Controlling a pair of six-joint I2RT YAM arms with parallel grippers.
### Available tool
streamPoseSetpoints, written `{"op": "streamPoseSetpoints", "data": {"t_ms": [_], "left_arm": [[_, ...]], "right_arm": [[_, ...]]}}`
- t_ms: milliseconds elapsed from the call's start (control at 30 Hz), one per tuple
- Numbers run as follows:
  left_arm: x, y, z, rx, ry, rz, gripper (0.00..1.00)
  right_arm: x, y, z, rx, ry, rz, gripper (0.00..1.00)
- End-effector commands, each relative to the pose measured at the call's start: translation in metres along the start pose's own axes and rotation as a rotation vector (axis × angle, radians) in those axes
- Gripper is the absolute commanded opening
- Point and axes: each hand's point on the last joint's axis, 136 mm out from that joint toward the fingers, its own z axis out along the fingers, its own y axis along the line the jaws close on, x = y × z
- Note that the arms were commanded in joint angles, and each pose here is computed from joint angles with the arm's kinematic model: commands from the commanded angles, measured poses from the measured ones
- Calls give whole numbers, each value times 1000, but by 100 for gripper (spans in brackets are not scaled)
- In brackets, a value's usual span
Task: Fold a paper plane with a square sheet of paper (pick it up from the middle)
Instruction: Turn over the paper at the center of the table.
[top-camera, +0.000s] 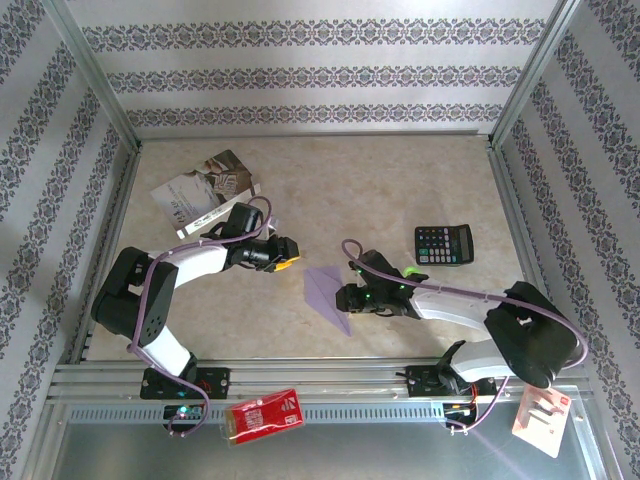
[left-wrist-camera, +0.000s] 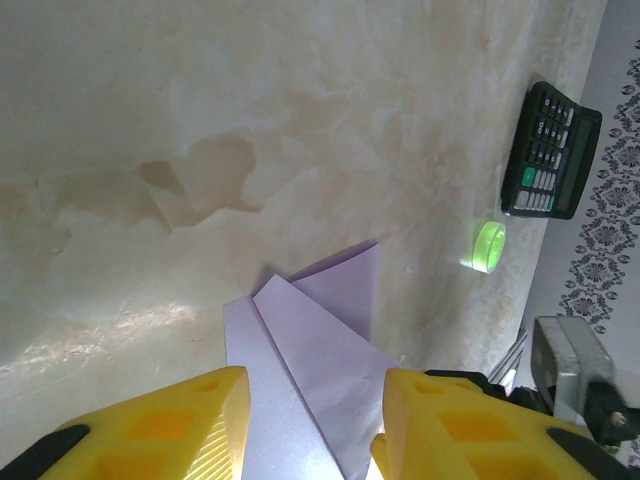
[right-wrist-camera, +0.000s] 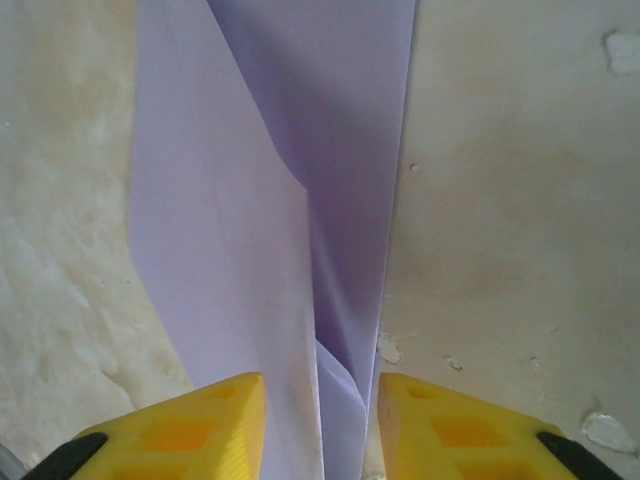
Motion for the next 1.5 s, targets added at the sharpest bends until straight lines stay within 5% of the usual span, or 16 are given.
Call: {"op": "streamPoseSetpoints", "data": {"t_ms": [0,367,1467], "left_arm": [[1,0,4,23,2,-8,38],[3,7,9,21,8,-28,38],[5,11,13,17,25,-42,37]], "right_arm": [[-7,14,0,-44,-14,-41,33],[0,11,5,-52,-4,-27,21],[2,24,16,-91,15,-39,22]]}}
